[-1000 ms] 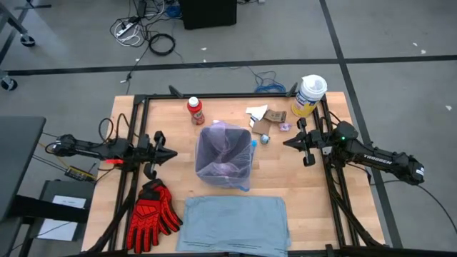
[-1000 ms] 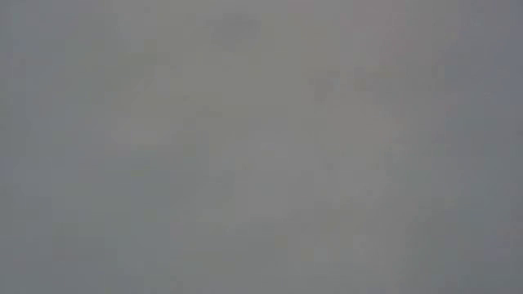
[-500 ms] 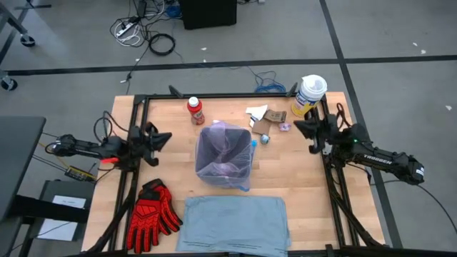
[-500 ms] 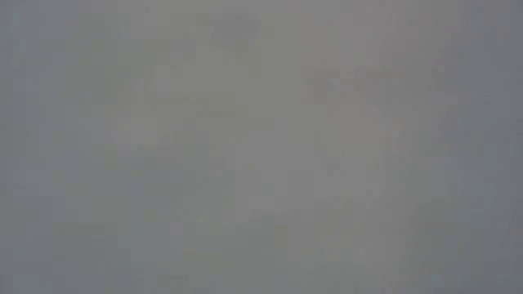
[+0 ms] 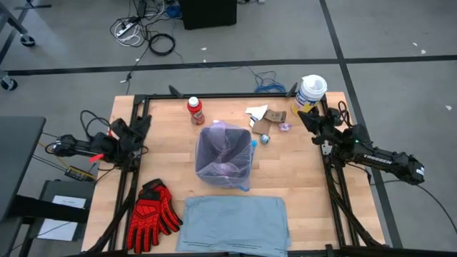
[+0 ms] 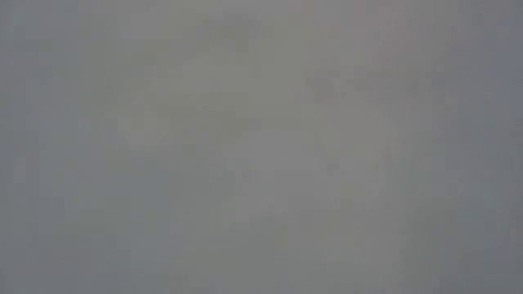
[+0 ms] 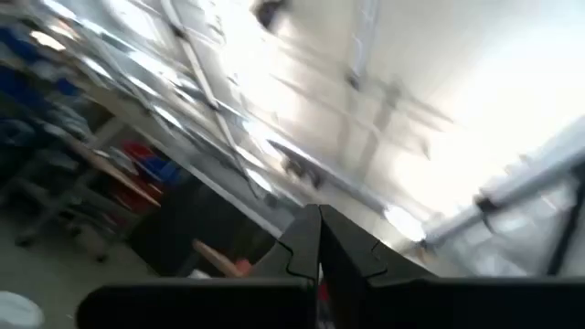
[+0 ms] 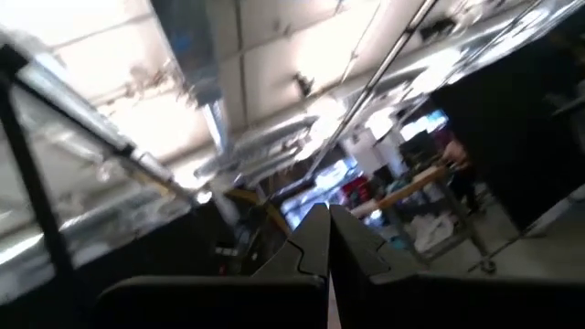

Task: Place trash/remove bag and relplace
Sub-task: Put the white paper material into the trash bin

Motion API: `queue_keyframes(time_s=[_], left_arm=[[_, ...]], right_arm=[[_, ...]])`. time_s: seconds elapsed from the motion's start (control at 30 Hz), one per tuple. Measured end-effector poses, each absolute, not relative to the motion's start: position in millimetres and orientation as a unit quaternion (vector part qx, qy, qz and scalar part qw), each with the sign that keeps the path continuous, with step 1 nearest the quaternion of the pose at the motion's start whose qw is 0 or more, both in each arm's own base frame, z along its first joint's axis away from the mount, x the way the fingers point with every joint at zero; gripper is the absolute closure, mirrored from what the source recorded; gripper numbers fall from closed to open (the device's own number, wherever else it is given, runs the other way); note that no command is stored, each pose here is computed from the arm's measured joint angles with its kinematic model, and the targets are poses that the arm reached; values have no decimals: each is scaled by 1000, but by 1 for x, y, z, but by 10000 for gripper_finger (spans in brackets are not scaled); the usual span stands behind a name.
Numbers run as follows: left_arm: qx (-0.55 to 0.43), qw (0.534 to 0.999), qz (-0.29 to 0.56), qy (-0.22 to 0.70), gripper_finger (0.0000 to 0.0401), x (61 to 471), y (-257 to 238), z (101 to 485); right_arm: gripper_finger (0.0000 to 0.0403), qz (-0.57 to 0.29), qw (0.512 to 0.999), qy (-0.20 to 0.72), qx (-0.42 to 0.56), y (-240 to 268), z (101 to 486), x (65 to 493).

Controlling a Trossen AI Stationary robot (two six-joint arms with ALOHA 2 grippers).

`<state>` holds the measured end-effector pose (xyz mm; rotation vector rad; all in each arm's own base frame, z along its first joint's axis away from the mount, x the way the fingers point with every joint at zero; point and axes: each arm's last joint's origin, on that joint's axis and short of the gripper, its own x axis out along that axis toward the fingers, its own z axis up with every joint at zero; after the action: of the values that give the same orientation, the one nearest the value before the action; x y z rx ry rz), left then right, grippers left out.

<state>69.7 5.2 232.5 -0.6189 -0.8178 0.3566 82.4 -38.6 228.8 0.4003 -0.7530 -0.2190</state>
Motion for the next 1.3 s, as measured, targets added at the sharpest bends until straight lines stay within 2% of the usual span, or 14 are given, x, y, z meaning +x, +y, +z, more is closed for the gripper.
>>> queue_keyframes(time_s=[0.23,0.4,0.73,0.87,0.97,1.13,1.3], left_arm=[[-272,858,197,-387,382,68,6,233],[-291,854,189,-388,382,69,6,232],[-307,845,169,-403,382,67,6,234],[-338,821,151,-436,382,61,7,247],[-307,830,166,-436,382,57,8,260],[-268,867,212,-364,382,61,8,272],[-241,903,232,-268,382,65,8,281]], right_arm=[[402,-156,872,-398,239,-42,230,80],[402,-141,845,-415,307,-43,229,79],[402,-219,824,-429,298,-47,227,78],[402,-210,841,-387,315,-48,221,85],[402,-231,850,-333,338,-49,216,95],[402,-249,875,-228,346,-49,237,120],[402,-314,900,-69,293,-54,265,152]])
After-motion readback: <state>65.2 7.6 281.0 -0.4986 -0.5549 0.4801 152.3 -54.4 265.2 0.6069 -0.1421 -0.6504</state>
